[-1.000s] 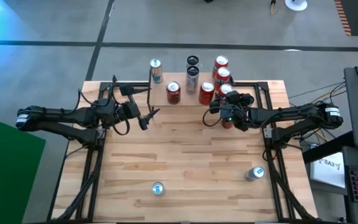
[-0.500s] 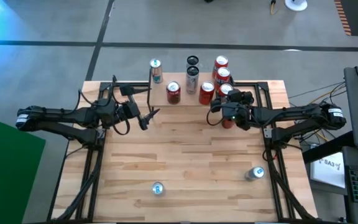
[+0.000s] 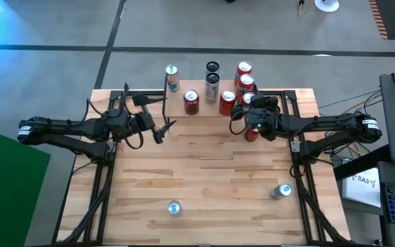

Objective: Place canned beverage on shelf
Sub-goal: Put the red soda can on the shelf

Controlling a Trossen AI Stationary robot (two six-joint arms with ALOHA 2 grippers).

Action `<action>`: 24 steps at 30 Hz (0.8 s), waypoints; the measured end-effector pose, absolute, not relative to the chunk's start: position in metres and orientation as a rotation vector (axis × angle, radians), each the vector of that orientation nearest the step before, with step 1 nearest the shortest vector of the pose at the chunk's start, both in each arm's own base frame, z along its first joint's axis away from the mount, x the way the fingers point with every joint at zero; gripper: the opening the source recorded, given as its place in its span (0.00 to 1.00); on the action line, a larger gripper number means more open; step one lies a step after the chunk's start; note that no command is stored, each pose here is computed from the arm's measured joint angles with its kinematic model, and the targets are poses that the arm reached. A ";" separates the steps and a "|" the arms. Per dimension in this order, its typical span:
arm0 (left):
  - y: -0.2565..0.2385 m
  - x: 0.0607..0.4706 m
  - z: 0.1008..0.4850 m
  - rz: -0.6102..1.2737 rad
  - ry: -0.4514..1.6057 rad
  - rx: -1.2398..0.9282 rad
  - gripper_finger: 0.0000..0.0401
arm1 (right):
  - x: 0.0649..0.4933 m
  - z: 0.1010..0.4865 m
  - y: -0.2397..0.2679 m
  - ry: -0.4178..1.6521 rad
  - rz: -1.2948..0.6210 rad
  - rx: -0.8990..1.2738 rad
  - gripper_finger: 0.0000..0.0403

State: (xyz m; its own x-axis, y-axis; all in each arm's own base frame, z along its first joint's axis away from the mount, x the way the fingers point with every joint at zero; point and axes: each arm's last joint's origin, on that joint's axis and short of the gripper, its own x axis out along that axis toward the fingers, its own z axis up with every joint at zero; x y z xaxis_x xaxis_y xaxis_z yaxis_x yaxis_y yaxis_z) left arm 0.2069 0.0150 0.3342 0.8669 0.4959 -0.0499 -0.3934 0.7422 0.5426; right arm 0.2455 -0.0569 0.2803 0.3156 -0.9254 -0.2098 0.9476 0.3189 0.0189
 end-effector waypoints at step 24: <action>0.012 0.214 0.329 0.385 0.159 0.379 0.99 | 0.256 0.357 -0.049 0.175 -1.103 -0.036 0.90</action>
